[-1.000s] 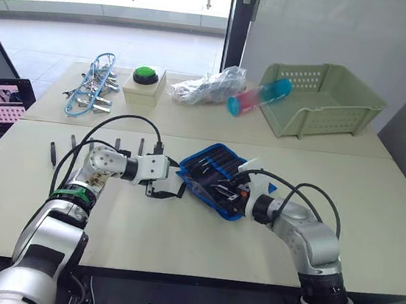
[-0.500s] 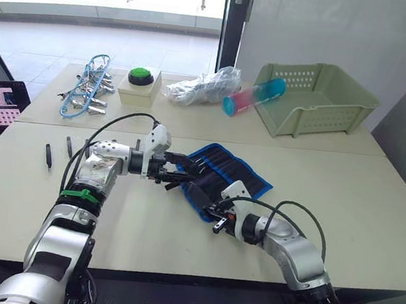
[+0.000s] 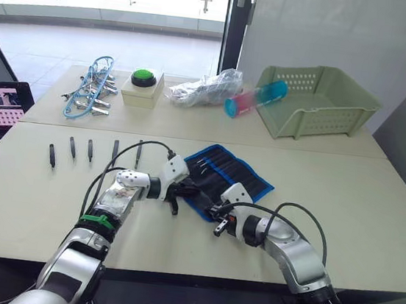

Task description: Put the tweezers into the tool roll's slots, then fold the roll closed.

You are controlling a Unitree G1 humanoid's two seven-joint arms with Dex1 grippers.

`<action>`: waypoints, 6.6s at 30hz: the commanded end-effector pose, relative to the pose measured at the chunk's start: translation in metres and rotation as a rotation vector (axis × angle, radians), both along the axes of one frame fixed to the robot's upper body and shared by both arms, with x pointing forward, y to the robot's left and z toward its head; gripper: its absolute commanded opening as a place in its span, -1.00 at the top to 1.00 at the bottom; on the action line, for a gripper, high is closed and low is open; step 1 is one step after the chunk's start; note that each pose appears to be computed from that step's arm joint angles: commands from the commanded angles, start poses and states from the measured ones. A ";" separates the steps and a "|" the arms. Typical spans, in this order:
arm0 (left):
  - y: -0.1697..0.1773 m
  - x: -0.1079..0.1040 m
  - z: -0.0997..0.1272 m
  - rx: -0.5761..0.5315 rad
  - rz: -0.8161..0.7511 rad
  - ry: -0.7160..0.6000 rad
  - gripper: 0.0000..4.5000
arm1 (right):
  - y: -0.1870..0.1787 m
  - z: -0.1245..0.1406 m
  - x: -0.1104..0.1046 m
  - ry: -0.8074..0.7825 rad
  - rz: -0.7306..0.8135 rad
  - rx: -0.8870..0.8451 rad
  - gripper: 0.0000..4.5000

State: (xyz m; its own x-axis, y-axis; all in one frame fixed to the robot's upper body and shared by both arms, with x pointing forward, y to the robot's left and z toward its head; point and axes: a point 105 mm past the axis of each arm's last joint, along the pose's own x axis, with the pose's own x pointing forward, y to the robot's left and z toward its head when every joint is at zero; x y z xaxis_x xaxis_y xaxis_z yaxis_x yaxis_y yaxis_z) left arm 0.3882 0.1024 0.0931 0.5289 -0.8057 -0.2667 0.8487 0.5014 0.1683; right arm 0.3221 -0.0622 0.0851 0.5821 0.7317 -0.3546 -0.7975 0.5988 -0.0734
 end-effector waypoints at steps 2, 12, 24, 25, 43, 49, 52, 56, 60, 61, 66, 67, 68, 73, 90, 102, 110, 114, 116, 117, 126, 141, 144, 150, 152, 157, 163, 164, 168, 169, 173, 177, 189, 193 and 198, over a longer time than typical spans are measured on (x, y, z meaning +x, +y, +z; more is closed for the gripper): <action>0.015 0.012 0.005 -0.103 0.131 -0.046 0.99 | -0.010 -0.024 -0.003 0.072 -0.013 -0.066 1.00; 0.036 0.024 0.018 -0.296 0.250 0.004 0.99 | -0.008 -0.026 -0.007 0.077 0.000 -0.071 1.00; -0.019 0.004 0.017 -0.337 0.139 0.059 0.99 | -0.003 -0.018 -0.008 -0.027 -0.005 -0.030 1.00; -0.017 0.005 0.012 -0.314 0.162 0.065 0.99 | -0.004 -0.017 -0.007 -0.035 -0.008 -0.028 1.00; 0.002 -0.011 -0.044 -0.216 0.226 0.216 0.99 | 0.017 0.054 0.011 -0.208 0.127 0.196 1.00; 0.013 -0.006 -0.052 -0.138 0.280 0.203 0.99 | 0.014 0.019 0.040 -0.167 0.049 0.058 1.00; 0.012 -0.004 -0.051 -0.143 0.284 0.199 0.99 | 0.020 0.000 0.030 -0.122 0.085 0.053 1.00; 0.008 -0.005 -0.053 -0.131 0.259 0.204 0.99 | 0.026 -0.015 0.004 -0.073 0.160 0.056 1.00; 0.010 -0.001 -0.054 -0.112 0.273 0.201 0.99 | 0.023 -0.022 -0.014 -0.049 0.194 0.065 1.00; 0.009 -0.001 -0.055 -0.108 0.271 0.203 0.99 | 0.022 -0.021 -0.016 -0.050 0.196 0.068 1.00; 0.005 -0.001 -0.055 -0.107 0.253 0.210 0.99 | 0.015 -0.037 -0.026 -0.039 0.252 -0.036 1.00; 0.006 0.000 -0.055 -0.107 0.253 0.210 0.99 | 0.013 -0.040 -0.027 -0.034 0.258 -0.051 1.00; 0.006 0.000 -0.054 -0.108 0.253 0.209 0.99 | 0.011 -0.043 -0.028 -0.040 0.271 -0.080 1.00; 0.006 0.000 -0.036 -0.162 0.191 0.151 0.99 | 0.006 -0.040 -0.024 -0.161 0.308 -0.165 1.00; 0.099 -0.035 0.063 -0.336 0.174 -0.065 0.19 | -0.068 0.100 -0.005 -0.400 0.103 0.055 0.31; 0.197 -0.098 0.042 -0.281 0.564 -0.054 -1.00 | -0.120 0.112 0.006 -0.370 0.037 0.067 -0.99; 0.245 -0.138 0.028 -0.246 0.806 -0.078 -1.00 | -0.128 0.126 -0.015 -0.238 0.183 0.173 -0.99; 0.260 -0.144 0.027 -0.247 0.869 -0.083 -1.00 | -0.141 0.128 -0.017 -0.275 0.142 0.176 -0.99; 0.266 -0.143 0.029 -0.256 0.893 -0.090 -1.00 | -0.144 0.129 -0.020 -0.285 0.152 0.188 -0.99; 0.268 -0.142 0.030 -0.262 0.906 -0.095 -1.00 | -0.146 0.128 -0.021 -0.282 0.150 0.181 -0.99; 0.274 -0.128 0.031 -0.254 0.995 -0.094 -1.00 | -0.157 0.120 -0.038 -0.164 0.151 0.170 -0.99; 0.282 -0.058 0.021 -0.257 1.196 -0.015 -1.00 | -0.150 0.114 -0.047 -0.190 0.110 0.150 -0.99; 0.284 -0.047 0.015 -0.260 1.243 0.003 -1.00 | -0.148 0.114 -0.047 -0.192 0.106 0.147 -0.99; 0.263 -0.024 0.007 -0.240 1.243 0.017 -1.00 | -0.144 0.116 -0.052 -0.210 0.093 0.151 -0.99; 0.264 -0.021 0.005 -0.219 1.274 0.007 -0.88 | -0.146 0.116 -0.052 -0.212 0.084 0.154 -1.00; 0.257 -0.011 -0.001 -0.212 1.302 0.000 -0.19 | -0.147 0.116 -0.052 -0.221 0.078 0.146 -1.00; 0.261 -0.009 -0.005 -0.219 1.325 -0.015 0.67 | -0.149 0.115 -0.052 -0.226 0.071 0.147 -1.00; 0.262 -0.009 -0.005 -0.220 1.332 -0.018 0.82 | -0.150 0.115 -0.052 -0.226 0.070 0.147 -1.00; 0.266 -0.007 0.000 -0.236 1.340 -0.052 0.99 | -0.151 0.113 -0.051 -0.230 0.067 0.142 -1.00; 0.267 -0.008 0.004 -0.243 1.339 -0.069 0.99 | -0.152 0.113 -0.051 -0.233 0.062 0.140 -1.00; 0.277 -0.010 0.027 -0.263 1.331 -0.162 0.99 | -0.162 0.105 -0.044 -0.226 0.002 0.088 -1.00; 0.267 -0.008 0.060 -0.312 1.224 -0.254 0.99 | -0.173 0.096 -0.024 -0.277 -0.113 0.030 -1.00; 0.122 -0.016 0.129 -0.230 0.449 -0.324 1.00 | -0.137 0.074 0.013 -0.254 -0.197 0.158 0.57; 0.087 -0.022 0.118 -0.195 0.308 -0.239 1.00 | -0.120 0.068 0.025 -0.249 -0.189 0.195 0.99; 0.051 -0.031 0.099 -0.127 0.177 -0.120 1.00 | -0.100 0.058 0.037 -0.247 -0.161 0.194 0.99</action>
